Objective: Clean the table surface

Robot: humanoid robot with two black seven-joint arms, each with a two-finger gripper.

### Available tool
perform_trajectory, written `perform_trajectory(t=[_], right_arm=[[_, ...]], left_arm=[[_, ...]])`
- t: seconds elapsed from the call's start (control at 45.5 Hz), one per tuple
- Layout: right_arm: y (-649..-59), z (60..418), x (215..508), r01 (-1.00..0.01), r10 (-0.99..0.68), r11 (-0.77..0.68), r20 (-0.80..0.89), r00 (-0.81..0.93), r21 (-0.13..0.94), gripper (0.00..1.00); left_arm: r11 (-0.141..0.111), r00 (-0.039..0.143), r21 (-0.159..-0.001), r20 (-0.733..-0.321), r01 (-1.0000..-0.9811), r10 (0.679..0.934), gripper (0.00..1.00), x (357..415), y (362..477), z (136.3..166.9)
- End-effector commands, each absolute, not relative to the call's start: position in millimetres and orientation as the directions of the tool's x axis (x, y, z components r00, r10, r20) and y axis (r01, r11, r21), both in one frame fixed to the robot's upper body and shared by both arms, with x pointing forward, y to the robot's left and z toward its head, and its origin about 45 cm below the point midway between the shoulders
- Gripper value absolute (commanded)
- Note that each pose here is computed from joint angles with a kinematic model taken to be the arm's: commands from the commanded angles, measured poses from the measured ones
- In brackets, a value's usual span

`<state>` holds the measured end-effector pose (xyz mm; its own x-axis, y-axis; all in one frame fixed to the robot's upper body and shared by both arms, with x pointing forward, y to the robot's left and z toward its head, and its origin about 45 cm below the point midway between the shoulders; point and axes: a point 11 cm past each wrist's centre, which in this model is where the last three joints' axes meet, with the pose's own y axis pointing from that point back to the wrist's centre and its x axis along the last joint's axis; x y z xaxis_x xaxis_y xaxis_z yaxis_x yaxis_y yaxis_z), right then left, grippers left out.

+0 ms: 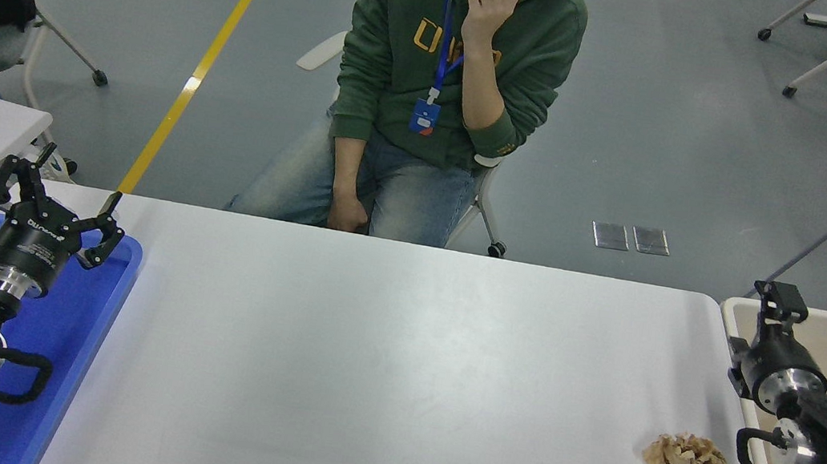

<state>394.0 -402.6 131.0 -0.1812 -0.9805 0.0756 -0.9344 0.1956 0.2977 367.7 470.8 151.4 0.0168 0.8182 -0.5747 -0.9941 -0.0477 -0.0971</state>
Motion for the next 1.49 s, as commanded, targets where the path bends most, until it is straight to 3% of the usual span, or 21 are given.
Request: perform_trajectory(t=[0.0,0.198,0.374,0.835,1.473], right_arm=[[-336,139,396,-0.972,-0.996,0.049,-0.058,-0.064,0.230,1.00],[-276,128,386,-0.991,-0.997,-0.077,-0.007,0.076,0.112,1.00],[-258,132,390,-0.997,-0.992,-0.032,-0.127,0.023,0.068,1.00],[-211,121,387,-0.996,-0.957,-0.013,-0.290,-0.015,0.093,1.00],[-205,111,378,-0.991,-0.973,-0.072,-0.228,0.044,0.113,1.00]], left_arm=[[-0.048,0.017,-0.097,-0.575,-0.9941,0.818,1.00,367.7,470.8,151.4],[-0.048,0.017,-0.097,-0.575,-0.9941,0.818,1.00,367.7,470.8,151.4],[-0.048,0.017,-0.097,-0.575,-0.9941,0.818,1.00,367.7,470.8,151.4],[-0.048,0.017,-0.097,-0.575,-0.9941,0.818,1.00,367.7,470.8,151.4],[-0.048,0.017,-0.097,-0.575,-0.9941,0.818,1.00,367.7,470.8,151.4]])
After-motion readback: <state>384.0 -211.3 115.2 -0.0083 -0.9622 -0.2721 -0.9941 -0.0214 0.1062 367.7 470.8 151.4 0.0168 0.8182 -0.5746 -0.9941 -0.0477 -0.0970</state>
